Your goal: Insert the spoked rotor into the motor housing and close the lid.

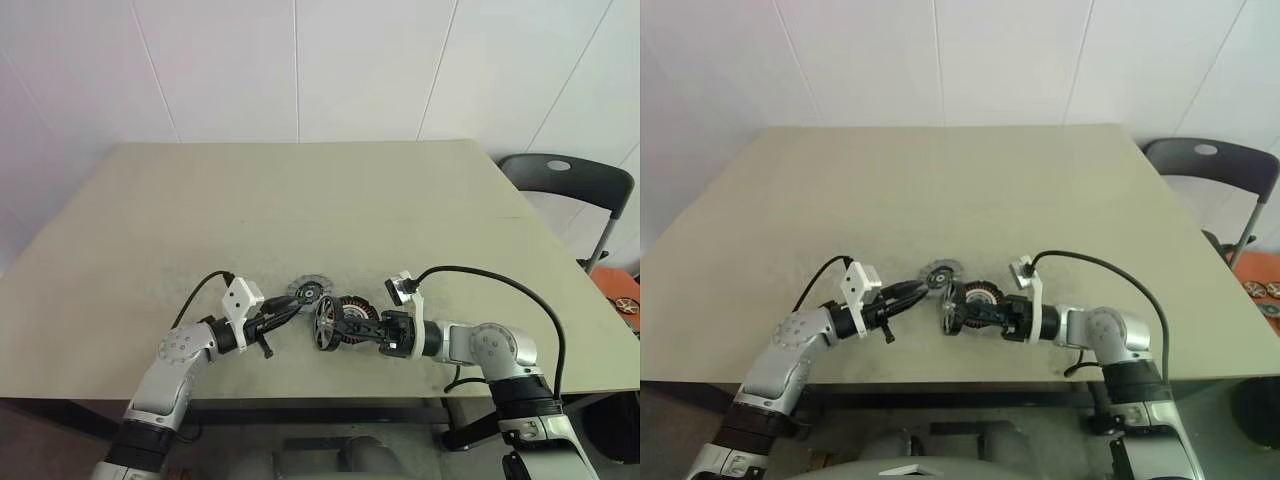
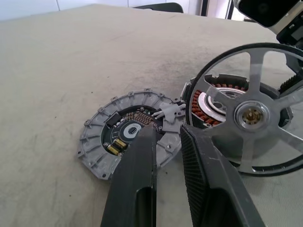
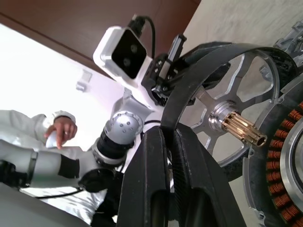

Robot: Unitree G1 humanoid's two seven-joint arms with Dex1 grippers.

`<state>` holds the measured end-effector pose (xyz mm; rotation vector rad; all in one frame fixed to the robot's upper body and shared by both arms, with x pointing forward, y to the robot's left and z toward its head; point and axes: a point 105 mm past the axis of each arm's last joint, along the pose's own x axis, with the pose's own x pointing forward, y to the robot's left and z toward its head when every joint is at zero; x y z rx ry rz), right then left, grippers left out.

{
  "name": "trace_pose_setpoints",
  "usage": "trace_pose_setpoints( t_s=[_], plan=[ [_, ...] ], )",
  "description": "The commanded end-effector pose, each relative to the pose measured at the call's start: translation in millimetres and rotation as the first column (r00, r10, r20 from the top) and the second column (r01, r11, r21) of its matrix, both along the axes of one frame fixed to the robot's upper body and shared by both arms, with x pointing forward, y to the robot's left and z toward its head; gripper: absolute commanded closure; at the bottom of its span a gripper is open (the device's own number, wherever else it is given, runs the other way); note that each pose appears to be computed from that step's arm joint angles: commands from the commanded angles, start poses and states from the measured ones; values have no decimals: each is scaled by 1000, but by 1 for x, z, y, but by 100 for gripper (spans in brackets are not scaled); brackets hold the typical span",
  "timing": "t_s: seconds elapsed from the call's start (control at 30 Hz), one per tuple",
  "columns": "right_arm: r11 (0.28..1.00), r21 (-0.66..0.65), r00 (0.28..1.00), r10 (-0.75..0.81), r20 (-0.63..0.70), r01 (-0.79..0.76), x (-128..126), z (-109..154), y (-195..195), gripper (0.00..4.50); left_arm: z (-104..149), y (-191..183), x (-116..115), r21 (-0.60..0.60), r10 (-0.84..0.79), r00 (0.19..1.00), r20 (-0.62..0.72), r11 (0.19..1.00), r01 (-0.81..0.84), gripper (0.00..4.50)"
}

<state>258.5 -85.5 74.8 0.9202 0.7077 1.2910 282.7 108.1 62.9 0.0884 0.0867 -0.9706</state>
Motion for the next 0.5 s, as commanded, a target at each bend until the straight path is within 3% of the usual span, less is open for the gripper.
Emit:
trace_pose_setpoints(
  t_s=[0.03, 0.17, 0.3, 0.5],
  plan=[
    [991, 111, 998, -70, -4, 70, 12, 20, -8, 450, 8, -4, 1, -2, -16, 999, 35, 1000, 16, 358],
    [964, 231, 991, -120, -55, 129, 21, 34, -8, 450, 7, -3, 3, 0, -14, 999, 31, 1000, 14, 358],
    [949, 259, 982, -158, -108, 181, 28, 33, -3, 450, 6, -2, 4, 3, -12, 999, 30, 1000, 12, 358],
    [974, 158, 979, -135, -155, 160, 21, 15, 14, 450, 3, -2, 3, 11, -10, 1000, 29, 1000, 10, 358]
  ],
)
